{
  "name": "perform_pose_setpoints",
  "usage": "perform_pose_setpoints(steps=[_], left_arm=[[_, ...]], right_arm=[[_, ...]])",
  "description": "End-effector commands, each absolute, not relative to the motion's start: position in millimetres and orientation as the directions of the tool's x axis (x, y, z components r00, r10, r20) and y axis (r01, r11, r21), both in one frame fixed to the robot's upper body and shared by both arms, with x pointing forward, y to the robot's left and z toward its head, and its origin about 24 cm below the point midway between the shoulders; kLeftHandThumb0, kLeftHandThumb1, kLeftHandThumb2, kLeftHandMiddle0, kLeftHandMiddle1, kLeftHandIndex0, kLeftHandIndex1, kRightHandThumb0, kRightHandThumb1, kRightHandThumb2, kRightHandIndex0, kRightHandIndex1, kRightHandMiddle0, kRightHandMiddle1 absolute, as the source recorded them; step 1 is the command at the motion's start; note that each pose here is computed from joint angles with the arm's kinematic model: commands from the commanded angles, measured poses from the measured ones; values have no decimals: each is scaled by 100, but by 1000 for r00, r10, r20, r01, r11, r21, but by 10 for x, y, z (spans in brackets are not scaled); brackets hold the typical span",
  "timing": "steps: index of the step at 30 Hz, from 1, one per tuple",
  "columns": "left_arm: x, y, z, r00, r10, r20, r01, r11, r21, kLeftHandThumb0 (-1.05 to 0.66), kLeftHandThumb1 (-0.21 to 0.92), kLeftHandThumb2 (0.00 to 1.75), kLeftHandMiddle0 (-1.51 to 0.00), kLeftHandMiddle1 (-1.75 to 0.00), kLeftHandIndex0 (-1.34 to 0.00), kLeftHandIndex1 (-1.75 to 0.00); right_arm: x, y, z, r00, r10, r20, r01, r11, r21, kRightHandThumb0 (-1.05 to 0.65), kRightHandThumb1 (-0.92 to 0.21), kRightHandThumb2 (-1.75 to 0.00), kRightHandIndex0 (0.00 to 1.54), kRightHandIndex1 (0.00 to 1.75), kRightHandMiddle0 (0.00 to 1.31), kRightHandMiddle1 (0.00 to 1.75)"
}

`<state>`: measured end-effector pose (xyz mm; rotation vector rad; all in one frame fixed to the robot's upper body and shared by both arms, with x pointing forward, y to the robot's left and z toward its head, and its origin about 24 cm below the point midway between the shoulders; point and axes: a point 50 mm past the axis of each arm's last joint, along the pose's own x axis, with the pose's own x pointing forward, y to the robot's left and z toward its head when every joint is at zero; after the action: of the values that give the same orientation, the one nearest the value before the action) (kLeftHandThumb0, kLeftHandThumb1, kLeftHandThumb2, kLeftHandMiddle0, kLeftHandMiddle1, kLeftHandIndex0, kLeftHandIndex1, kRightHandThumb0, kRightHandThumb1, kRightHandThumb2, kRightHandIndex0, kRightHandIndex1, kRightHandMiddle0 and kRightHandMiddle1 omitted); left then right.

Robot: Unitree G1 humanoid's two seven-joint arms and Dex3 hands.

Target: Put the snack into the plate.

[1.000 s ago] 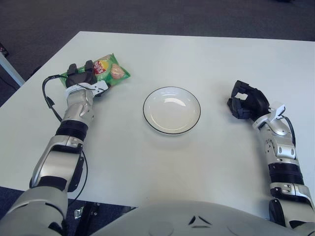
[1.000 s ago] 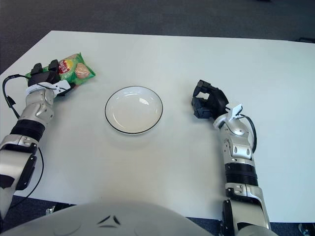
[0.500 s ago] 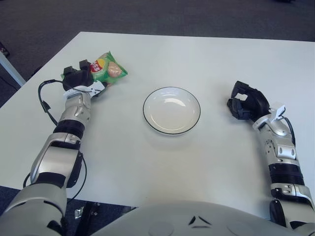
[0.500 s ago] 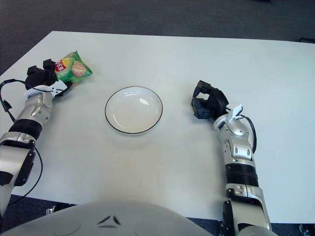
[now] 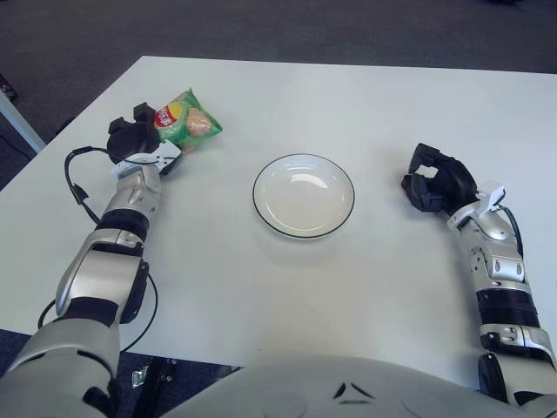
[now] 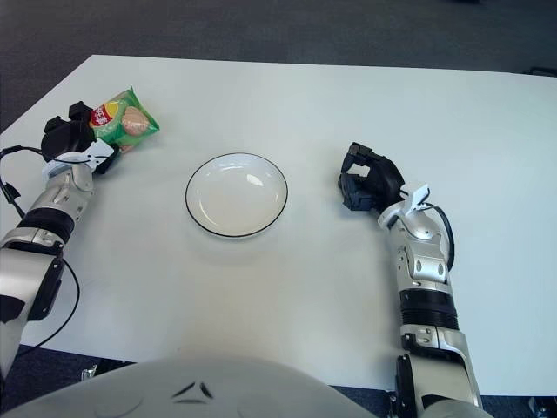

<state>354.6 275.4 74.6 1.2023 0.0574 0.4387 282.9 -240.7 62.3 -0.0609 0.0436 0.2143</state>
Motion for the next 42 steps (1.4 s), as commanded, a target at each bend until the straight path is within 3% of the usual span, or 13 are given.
perform_pose_setpoints(steps=[1,8,17,27,42], left_arm=[[3407,2745,412,928,369,50,-174,311,934,0,-2,161,-94,-146,-67,-175],[3539,2516,795,921,277,272,-352,296,888,0,-4,164,-92,-153,-68,-175],[3506,2320,1130,872,193,449,-487,275,829,0,-9,172,-93,-160,-72,-175],[3531,2145,1452,832,101,545,-547,302,781,0,-10,174,-95,-161,-72,-175],[3357,1720,2068,701,-56,711,-649,361,670,0,-7,171,-93,-163,-68,-175]], right_arm=[[2658,-2405,202,943,213,-256,-222,975,-6,-48,-31,-132,130,175,62,175],[2658,-2413,193,943,208,-260,-218,976,-11,-48,-32,-132,130,175,62,175],[2666,-2415,188,942,200,-269,-211,977,-14,-48,-32,-132,130,175,62,175],[2674,-2409,181,942,195,-274,-207,978,-17,-48,-32,-131,130,175,61,175],[2677,-2407,179,940,199,-276,-211,977,-16,-48,-32,-131,129,175,61,175]])
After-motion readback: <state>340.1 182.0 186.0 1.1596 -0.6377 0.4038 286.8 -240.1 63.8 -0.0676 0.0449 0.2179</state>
